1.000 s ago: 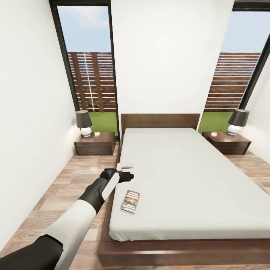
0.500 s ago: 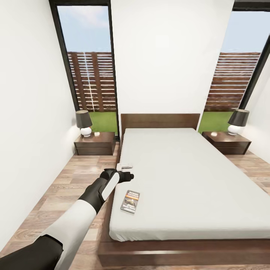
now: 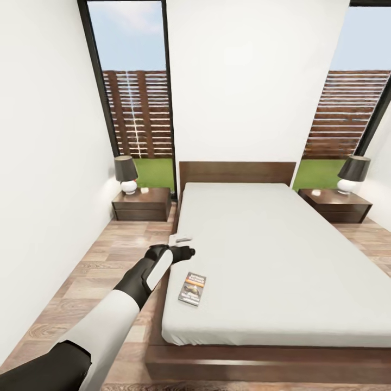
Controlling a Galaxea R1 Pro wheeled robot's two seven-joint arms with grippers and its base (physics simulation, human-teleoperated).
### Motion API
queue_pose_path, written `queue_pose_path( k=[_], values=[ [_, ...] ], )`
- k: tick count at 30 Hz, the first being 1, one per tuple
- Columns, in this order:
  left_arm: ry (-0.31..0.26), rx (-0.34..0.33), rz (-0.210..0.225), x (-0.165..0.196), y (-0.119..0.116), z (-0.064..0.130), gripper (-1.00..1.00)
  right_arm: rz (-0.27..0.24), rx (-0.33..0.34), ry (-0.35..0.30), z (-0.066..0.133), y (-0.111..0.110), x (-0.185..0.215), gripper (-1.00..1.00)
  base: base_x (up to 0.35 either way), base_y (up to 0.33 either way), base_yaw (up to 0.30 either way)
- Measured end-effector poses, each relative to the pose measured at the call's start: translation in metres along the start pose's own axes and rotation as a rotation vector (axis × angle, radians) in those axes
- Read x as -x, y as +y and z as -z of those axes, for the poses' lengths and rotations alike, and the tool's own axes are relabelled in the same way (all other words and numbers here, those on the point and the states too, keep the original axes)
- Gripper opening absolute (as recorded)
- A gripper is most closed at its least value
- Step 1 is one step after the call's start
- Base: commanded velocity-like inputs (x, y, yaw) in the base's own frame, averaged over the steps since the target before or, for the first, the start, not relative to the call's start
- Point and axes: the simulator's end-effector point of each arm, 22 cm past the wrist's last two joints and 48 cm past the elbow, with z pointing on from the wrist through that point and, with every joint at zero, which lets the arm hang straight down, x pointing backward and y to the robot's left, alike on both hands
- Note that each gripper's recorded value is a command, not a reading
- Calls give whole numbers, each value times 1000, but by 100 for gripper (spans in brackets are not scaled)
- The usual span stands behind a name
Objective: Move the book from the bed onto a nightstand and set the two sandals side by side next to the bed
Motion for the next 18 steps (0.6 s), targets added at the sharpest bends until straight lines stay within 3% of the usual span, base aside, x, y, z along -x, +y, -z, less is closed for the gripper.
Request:
queue_pose_path(
  k=[4,12,18],
  values=[
    [0,-42,73,-2,-8,-3,100,1,-1,8,-1,0,-3,100,0,0,136],
    [10,-55,104,-9,-8,-9,100,1,-5,14,-3,-2,-6,100,0,0,139],
    [-16,-78,120,-7,-11,-14,100,1,-10,22,-5,-6,-9,100,0,0,140]
  ],
)
